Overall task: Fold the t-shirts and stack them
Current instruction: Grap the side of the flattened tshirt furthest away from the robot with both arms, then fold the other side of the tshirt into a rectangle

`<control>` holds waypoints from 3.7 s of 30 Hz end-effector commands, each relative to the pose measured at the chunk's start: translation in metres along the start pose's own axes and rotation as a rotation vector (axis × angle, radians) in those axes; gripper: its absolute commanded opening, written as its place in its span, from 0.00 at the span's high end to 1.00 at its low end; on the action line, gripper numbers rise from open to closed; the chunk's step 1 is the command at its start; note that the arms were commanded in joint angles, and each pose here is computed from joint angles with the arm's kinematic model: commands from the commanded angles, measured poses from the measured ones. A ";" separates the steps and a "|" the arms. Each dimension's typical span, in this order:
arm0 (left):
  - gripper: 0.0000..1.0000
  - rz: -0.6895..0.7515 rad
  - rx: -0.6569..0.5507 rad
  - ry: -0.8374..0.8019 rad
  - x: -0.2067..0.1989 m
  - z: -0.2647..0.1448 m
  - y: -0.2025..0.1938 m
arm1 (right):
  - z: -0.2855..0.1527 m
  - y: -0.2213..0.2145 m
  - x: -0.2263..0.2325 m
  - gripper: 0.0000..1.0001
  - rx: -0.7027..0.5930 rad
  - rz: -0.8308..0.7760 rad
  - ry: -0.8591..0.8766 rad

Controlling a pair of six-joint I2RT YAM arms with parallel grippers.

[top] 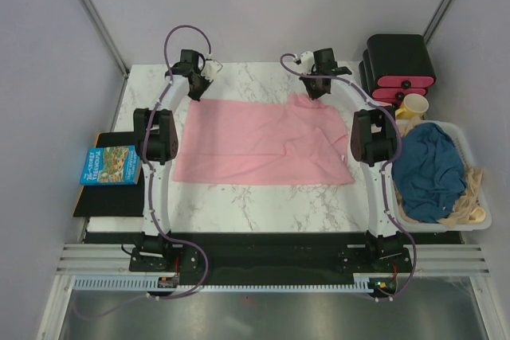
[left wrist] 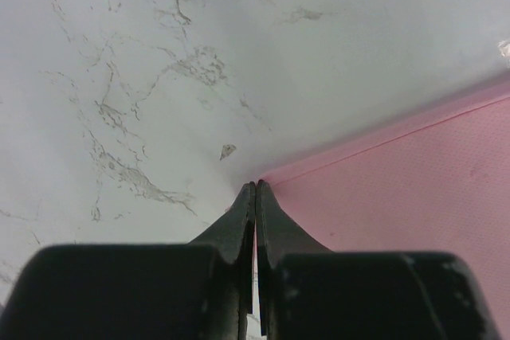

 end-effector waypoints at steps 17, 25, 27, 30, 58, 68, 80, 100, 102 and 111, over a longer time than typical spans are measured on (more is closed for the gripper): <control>0.98 0.050 -0.187 -0.013 -0.012 -0.065 0.024 | -0.063 0.042 -0.020 1.00 -0.102 -0.086 -0.106; 0.98 0.104 -0.216 -0.020 -0.016 -0.094 0.013 | -0.107 0.043 -0.021 1.00 -0.128 -0.170 -0.120; 0.98 0.125 -0.211 -0.025 -0.018 -0.098 0.006 | -0.123 0.041 -0.019 1.00 -0.133 -0.203 -0.118; 0.98 0.155 -0.212 -0.032 -0.021 -0.110 -0.003 | -0.140 0.029 -0.009 1.00 -0.123 -0.237 -0.054; 0.98 0.386 -0.084 0.040 -0.035 -0.137 -0.093 | -0.204 -0.088 0.103 1.00 0.120 -0.543 0.521; 0.98 0.369 -0.096 0.060 -0.034 -0.134 -0.092 | -0.181 -0.087 0.122 1.00 0.140 -0.571 0.555; 0.98 0.411 -0.091 0.029 -0.038 -0.144 -0.099 | -0.185 -0.088 0.120 1.00 0.153 -0.601 0.553; 0.74 0.517 -0.024 -0.031 -0.043 -0.157 -0.117 | -0.194 -0.090 0.127 0.57 0.203 -0.677 0.606; 0.71 0.527 -0.018 -0.045 -0.044 -0.161 -0.119 | -0.195 -0.091 0.127 0.57 0.205 -0.680 0.600; 0.73 0.521 -0.005 -0.062 -0.044 -0.170 -0.125 | -0.199 -0.089 0.129 0.55 0.184 -0.668 0.595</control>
Point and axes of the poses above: each gripper's point midway between its finger pads, its own z axis out along the fingers, its own x axis along the line the jaws close on, y = z × x, the point moved 9 cm from there along -z, back along the fingers, and after that the axes turned 13 degrees about -z, right-handed, at the moved point
